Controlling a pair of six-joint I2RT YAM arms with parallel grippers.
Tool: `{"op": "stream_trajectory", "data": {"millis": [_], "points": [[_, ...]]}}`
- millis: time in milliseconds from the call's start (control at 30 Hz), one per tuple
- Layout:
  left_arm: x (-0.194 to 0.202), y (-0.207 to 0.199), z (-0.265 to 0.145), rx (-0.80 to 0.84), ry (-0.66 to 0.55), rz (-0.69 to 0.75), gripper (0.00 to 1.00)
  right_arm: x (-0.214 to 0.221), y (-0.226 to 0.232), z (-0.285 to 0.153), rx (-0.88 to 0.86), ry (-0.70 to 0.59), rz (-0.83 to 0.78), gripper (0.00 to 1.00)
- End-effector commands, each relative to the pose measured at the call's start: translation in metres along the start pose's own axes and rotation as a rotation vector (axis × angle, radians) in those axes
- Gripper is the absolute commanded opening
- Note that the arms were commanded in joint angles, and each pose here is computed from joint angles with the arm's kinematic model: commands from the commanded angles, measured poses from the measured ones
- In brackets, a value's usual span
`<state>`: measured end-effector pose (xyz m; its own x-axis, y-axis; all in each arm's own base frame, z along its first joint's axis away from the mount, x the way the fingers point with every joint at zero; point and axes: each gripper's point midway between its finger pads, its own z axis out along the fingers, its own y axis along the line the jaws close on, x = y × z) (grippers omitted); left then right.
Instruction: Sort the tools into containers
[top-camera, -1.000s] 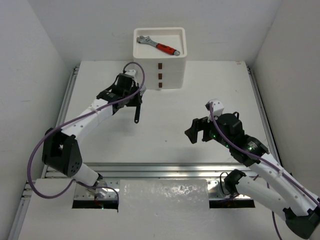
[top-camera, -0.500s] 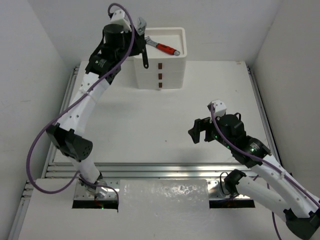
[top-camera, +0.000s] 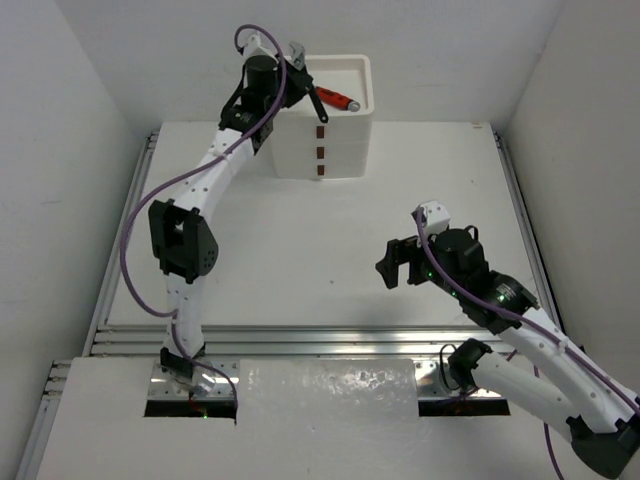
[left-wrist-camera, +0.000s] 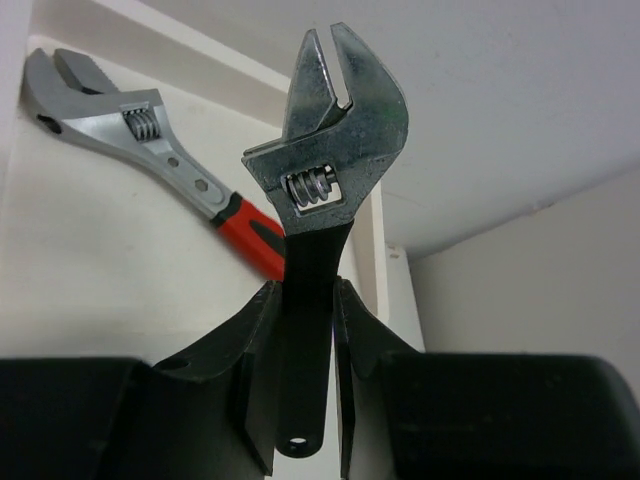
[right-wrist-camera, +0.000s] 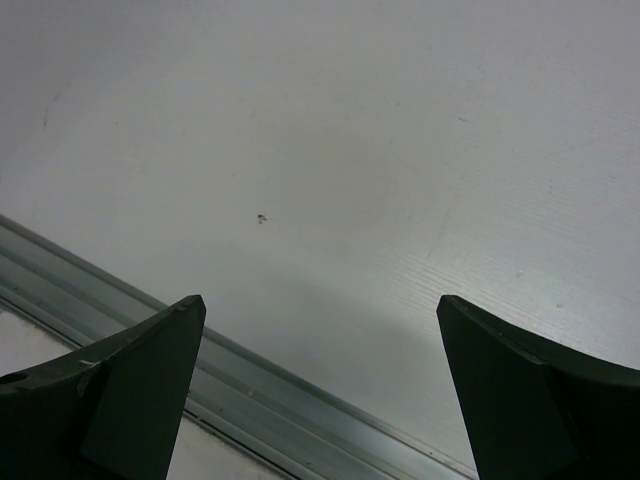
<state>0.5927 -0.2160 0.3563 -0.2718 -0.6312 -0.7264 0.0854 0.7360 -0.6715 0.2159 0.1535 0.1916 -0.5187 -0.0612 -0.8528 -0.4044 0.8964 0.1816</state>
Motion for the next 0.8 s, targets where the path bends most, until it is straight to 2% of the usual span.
{"op": "stream_trajectory", "data": {"millis": [0,233,533,633,767], "points": [[-0.087,-0.071,-0.01,0.246,-0.269,-0.131,0.0,-0.001,0.002,0.003,-0.011,-0.017,0.001,0.99],[-0.089,-0.049,0.018,0.258,-0.314,-0.259,0.0,0.005,0.001,0.005,-0.007,0.001,0.003,0.99],[-0.058,-0.006,0.041,0.153,-0.324,-0.371,0.0,0.014,0.001,0.01,-0.016,0.024,-0.005,0.99],[-0.053,-0.001,0.048,0.157,-0.33,-0.399,0.0,0.016,0.002,0.01,-0.02,0.027,-0.005,0.99],[-0.058,-0.016,0.047,0.22,-0.345,-0.41,0.0,0.019,0.003,0.011,-0.027,0.037,-0.005,0.99]]}}
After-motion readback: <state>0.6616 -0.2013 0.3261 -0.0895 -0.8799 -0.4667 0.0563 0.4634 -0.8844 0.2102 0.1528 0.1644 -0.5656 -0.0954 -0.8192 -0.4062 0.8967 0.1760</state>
